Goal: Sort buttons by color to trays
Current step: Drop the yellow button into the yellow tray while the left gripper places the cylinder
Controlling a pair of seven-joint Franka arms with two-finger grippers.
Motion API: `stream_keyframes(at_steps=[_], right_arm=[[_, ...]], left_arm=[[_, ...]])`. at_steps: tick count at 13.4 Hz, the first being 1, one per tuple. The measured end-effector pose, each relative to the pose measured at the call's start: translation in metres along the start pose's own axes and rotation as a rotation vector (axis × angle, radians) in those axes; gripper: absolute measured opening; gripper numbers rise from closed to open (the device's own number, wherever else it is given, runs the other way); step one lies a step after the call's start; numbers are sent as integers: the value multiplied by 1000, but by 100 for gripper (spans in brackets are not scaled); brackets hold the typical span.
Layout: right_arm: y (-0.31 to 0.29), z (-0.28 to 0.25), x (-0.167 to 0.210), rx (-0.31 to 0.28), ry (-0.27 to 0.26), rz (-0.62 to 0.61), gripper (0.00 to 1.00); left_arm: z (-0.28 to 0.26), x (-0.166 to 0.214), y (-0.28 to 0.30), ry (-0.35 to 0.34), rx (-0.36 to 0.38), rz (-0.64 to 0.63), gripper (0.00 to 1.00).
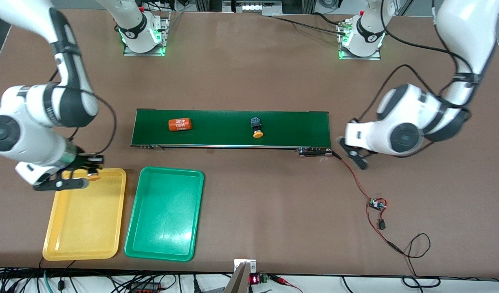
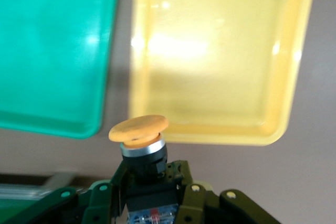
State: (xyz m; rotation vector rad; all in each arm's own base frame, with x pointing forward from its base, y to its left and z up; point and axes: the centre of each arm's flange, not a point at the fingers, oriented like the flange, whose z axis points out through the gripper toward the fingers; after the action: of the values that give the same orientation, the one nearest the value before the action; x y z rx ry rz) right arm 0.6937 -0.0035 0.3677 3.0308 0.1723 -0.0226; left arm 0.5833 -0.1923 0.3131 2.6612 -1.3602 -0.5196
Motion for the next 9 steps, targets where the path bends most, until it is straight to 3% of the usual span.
stream_keyframes(at_steps=[3, 5, 7, 9], right_arm=[[50, 69, 17, -53, 72, -27, 41], [58, 114, 26, -79, 128, -45, 41], [63, 142, 29, -87, 152, -55, 41], [66, 151, 30, -90, 156, -61, 41]], left_arm=[[23, 47, 57, 17, 14, 137, 50], [49, 58, 76, 31, 12, 193, 50], [68, 61, 84, 46, 8, 232, 50], [70, 62, 86, 52, 11, 257, 67]])
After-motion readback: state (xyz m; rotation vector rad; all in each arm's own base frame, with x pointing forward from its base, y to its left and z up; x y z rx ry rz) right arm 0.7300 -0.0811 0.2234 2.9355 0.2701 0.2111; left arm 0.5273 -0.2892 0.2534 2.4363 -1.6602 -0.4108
